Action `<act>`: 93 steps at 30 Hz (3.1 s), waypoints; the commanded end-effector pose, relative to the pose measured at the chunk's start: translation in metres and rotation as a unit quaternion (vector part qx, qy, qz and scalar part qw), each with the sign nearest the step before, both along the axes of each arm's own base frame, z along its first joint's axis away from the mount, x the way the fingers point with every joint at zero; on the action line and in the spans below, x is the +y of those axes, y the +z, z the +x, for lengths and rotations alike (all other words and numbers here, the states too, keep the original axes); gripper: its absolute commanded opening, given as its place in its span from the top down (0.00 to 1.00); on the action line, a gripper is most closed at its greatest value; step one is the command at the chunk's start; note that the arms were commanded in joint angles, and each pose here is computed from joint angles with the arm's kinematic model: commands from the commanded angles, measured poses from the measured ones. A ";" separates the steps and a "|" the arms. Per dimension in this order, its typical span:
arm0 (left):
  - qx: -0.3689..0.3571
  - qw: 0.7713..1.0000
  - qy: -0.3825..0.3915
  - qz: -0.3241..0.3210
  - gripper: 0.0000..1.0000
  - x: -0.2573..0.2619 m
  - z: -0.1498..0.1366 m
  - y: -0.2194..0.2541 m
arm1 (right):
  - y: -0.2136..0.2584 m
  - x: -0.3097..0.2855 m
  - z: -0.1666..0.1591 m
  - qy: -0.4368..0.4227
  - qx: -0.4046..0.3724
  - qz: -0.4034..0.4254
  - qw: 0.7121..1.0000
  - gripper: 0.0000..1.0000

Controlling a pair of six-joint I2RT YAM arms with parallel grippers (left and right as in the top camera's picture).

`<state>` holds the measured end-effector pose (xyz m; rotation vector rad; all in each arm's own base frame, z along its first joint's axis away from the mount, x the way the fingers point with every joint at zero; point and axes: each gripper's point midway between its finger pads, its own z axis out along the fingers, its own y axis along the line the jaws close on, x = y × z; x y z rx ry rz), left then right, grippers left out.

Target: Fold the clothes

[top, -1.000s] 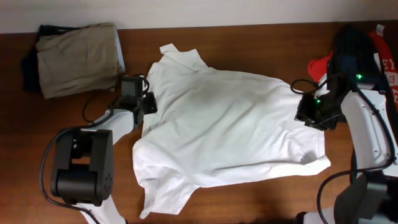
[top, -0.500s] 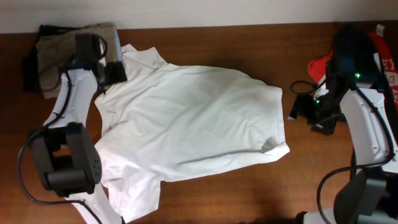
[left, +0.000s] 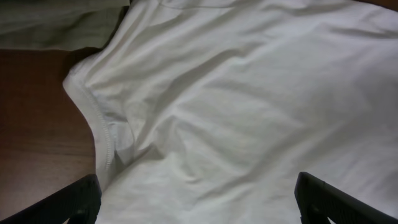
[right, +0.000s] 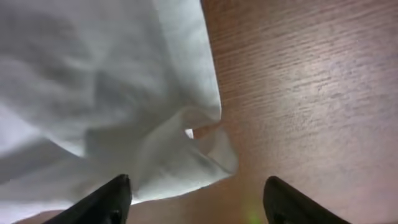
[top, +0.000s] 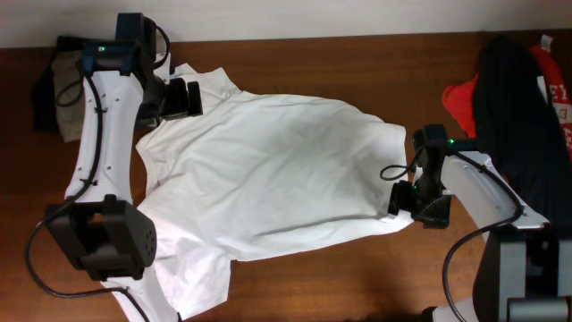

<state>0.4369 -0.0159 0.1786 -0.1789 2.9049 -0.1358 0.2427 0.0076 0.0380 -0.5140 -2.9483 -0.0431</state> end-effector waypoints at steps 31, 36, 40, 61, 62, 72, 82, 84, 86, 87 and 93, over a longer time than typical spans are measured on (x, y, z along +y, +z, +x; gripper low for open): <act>-0.006 1.000 -0.004 -0.002 0.01 0.000 0.002 0.003 | 0.027 -0.006 -0.060 -0.058 0.119 -0.012 0.991 0.72; -0.006 1.000 -0.004 -0.002 0.01 0.000 0.003 0.003 | 0.080 -0.006 0.073 -0.043 -0.130 0.008 0.991 0.01; -0.003 1.000 -0.004 -0.002 0.01 0.000 0.001 0.001 | 0.074 -0.007 0.173 -0.022 -0.272 0.020 0.962 0.05; -0.001 1.000 -0.004 -0.002 0.01 0.000 0.007 -0.008 | 0.019 -0.015 0.259 -0.006 -0.229 0.092 0.969 0.96; -0.001 1.000 -0.004 -0.002 0.01 0.000 0.008 -0.008 | 0.037 -0.018 0.268 -0.004 -0.245 0.084 0.966 0.96; -0.010 1.000 -0.004 -0.002 0.01 0.000 0.012 -0.007 | 0.057 -0.075 0.252 -0.050 -0.205 -0.083 0.974 0.01; 0.042 0.999 -0.005 -0.006 0.01 -0.002 0.012 -0.045 | 0.031 -0.015 0.144 0.000 0.015 0.040 0.999 0.26; 0.044 0.999 -0.004 -0.006 0.01 -0.001 0.013 -0.049 | 0.002 -0.008 0.151 0.018 -0.006 0.040 0.999 0.69; 0.056 0.998 -0.005 -0.006 0.55 -0.002 0.014 -0.061 | -0.012 -0.008 0.157 0.018 -0.023 0.039 0.999 0.87; 0.077 0.997 -0.006 -0.013 0.98 -0.005 0.013 -0.078 | -0.013 -0.008 0.157 0.018 -0.024 0.039 0.999 0.96; 0.170 0.984 -0.023 -0.051 0.99 -0.033 0.003 -0.156 | -0.028 -0.008 0.154 0.018 -0.026 0.038 0.999 0.96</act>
